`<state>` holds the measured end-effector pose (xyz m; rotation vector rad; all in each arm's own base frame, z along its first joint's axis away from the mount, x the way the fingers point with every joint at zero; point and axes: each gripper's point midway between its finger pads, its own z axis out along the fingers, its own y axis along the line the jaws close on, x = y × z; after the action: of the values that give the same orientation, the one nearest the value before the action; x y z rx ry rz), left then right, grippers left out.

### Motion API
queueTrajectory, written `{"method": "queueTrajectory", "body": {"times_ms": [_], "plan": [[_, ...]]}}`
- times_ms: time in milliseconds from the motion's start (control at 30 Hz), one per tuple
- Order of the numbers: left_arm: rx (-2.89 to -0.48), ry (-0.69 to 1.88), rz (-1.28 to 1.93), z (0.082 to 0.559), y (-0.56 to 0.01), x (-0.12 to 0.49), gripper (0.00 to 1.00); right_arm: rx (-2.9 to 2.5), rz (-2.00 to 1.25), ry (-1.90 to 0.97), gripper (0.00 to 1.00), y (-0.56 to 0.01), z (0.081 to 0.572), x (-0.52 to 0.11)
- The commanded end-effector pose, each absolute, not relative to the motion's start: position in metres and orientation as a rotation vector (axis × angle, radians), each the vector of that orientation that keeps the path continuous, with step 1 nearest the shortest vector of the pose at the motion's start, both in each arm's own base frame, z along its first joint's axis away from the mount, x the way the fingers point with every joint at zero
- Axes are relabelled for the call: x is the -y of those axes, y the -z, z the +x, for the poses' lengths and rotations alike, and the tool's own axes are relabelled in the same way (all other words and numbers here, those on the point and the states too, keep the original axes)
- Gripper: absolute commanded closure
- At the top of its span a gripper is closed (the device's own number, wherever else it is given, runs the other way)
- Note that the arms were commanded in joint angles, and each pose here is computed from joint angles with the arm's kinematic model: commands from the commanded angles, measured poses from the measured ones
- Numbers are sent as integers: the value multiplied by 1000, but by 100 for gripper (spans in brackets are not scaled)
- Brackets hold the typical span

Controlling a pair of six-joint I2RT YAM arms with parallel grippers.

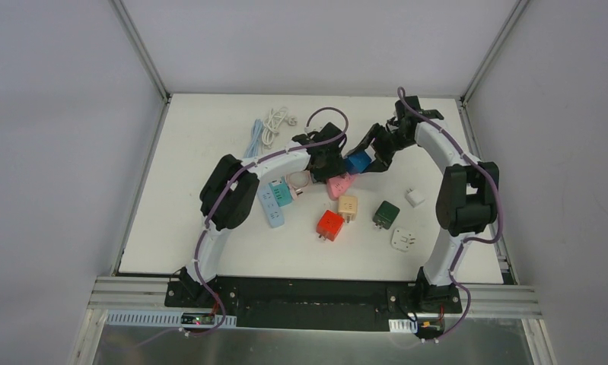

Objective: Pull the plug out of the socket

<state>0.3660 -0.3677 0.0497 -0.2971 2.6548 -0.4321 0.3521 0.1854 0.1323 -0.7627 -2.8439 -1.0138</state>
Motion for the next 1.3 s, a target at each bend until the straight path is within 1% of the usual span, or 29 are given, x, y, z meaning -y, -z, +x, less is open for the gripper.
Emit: {"method": "queueTrajectory", "body": {"times_ms": [0, 100, 200, 433, 500, 533, 633, 667, 700, 967, 1133, 1200, 1267], "plan": [[-2740, 175, -287, 349, -24, 335, 52, 2791, -681, 1247, 100, -190, 354, -205], [-2743, 179, -288, 349, -24, 336, 52, 2894, -728, 1152, 100, -185, 361, -192], [-2722, 226, -278, 353, -32, 342, 47, 2981, -800, 1031, 100, -172, 365, -172], [-2618, 562, -172, 369, -79, 387, 23, 3072, -985, 871, 100, -146, 368, -124], [-2584, 641, -125, 370, -95, 397, 7, 3101, -996, 797, 99, -134, 364, -112], [-2568, 673, -109, 370, -102, 400, 5, 3108, -1000, 752, 97, -127, 361, -106], [-2526, 735, -74, 368, -121, 403, 2, 3087, -1024, 662, 96, -106, 354, -94], [-2513, 749, -67, 366, -127, 402, 1, 3086, -1038, 630, 93, -101, 352, -89], [-2513, 750, -59, 363, -128, 400, 1, 3088, -1047, 602, 89, -96, 351, -86], [-2457, 712, -23, 349, -150, 374, 1, 3128, -1117, 453, 47, -83, 349, -68], [-2387, 608, 18, 350, -174, 348, 1, 3173, -1142, 441, 17, -94, 356, -63], [-2354, 564, 26, 351, -186, 337, 1, 3216, -1147, 463, 9, -105, 361, -62], [-2331, 533, 27, 353, -194, 326, 1, 3262, -1159, 479, 4, -119, 365, -60]]}}
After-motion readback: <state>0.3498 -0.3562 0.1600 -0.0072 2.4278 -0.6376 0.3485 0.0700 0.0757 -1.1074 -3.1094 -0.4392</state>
